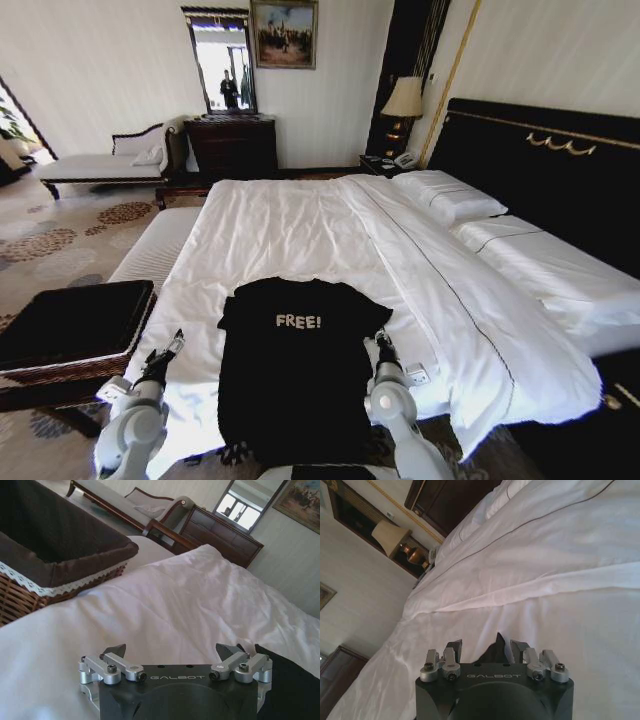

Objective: Fold the clothes on the bed and place them into the basket.

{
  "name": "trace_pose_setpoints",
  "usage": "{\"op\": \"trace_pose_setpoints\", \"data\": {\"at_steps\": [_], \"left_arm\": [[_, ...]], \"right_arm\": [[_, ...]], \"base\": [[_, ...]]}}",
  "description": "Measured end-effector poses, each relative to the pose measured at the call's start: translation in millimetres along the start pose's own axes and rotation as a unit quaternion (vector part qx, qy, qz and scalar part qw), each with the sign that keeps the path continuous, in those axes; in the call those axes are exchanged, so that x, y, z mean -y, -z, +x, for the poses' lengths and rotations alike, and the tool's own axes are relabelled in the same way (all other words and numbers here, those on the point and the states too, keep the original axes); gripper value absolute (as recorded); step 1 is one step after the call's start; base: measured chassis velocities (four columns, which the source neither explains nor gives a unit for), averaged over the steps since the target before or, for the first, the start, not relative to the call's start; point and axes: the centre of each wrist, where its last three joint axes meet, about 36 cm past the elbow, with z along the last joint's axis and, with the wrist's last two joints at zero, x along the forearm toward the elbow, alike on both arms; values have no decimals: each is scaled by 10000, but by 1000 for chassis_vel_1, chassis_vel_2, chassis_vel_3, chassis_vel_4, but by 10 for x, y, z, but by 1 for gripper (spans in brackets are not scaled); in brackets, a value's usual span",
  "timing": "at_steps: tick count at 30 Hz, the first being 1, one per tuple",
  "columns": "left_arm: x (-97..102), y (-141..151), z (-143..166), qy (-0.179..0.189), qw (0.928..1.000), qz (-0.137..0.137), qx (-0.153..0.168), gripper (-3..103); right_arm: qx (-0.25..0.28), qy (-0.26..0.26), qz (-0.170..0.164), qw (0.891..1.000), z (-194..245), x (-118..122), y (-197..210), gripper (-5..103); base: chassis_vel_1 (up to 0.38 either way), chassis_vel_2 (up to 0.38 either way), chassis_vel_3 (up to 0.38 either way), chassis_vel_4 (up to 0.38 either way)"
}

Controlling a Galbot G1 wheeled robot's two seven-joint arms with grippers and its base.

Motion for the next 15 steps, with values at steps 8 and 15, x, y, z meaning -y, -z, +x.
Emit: {"op": "trace_pose_setpoints", "data": {"at_steps": [8, 15], "left_arm": [[448, -363, -75, -705, 9967, 283, -292, 100], [567, -558, -174, -803, 9949, 379, -487, 100]], "right_arm": [[195, -47, -139, 9997, -76, 35, 144, 84], [87, -206, -76, 9997, -74, 118, 47, 100]], "base": [[0, 0, 0, 0], [0, 0, 0, 0]]}}
